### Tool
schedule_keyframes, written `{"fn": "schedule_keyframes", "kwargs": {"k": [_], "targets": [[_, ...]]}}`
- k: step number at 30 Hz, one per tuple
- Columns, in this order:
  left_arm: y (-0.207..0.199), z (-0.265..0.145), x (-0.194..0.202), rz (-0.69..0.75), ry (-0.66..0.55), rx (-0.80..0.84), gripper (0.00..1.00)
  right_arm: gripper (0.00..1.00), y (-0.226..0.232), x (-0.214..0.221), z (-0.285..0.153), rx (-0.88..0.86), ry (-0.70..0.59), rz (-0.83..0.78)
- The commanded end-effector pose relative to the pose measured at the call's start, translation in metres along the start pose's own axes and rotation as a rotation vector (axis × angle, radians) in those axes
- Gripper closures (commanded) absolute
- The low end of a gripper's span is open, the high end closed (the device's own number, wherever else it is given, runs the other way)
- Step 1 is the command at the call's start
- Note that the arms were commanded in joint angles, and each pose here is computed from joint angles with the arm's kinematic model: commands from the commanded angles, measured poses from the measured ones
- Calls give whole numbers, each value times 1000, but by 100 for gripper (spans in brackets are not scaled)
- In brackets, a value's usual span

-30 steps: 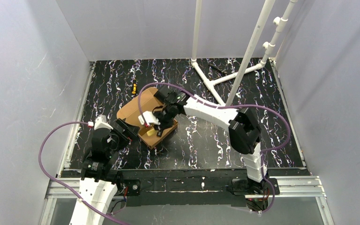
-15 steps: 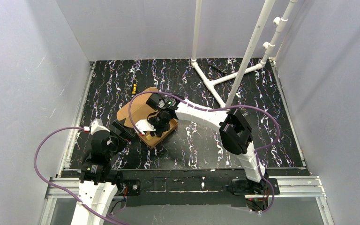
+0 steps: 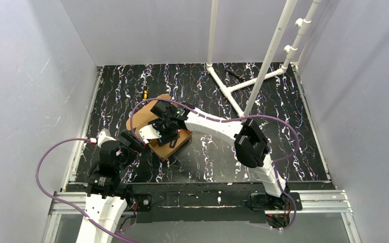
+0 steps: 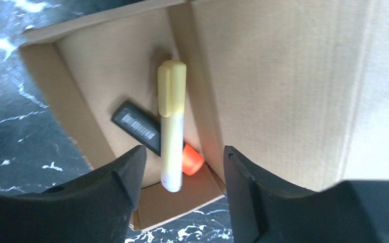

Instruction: Fold the paper box

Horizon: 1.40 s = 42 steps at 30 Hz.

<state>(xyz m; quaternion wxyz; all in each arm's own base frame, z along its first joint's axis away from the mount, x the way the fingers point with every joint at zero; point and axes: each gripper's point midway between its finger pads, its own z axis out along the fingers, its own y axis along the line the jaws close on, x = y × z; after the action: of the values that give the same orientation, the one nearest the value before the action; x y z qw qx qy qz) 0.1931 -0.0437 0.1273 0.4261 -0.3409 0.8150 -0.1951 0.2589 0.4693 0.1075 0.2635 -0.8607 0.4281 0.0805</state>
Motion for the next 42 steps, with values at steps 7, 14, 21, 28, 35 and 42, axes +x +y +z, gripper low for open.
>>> {"fn": "schedule_keyframes", "kwargs": {"k": [7,14,21,28,35,42], "targets": [[-39,17,-16,106,-62,186,2,2,13,1,-95,84,-222,392],[-42,53,-16,123,-39,158,8,2,98,36,-106,-164,-451,619],[-39,76,-23,220,-33,90,28,2,97,58,-102,-122,-476,673],[-61,97,-31,400,1,146,95,2,88,75,-108,-68,-460,708],[-124,113,-24,655,98,452,100,2,83,100,-130,8,-498,708],[-162,129,4,742,287,721,100,4,71,126,-132,121,-457,777]]}}
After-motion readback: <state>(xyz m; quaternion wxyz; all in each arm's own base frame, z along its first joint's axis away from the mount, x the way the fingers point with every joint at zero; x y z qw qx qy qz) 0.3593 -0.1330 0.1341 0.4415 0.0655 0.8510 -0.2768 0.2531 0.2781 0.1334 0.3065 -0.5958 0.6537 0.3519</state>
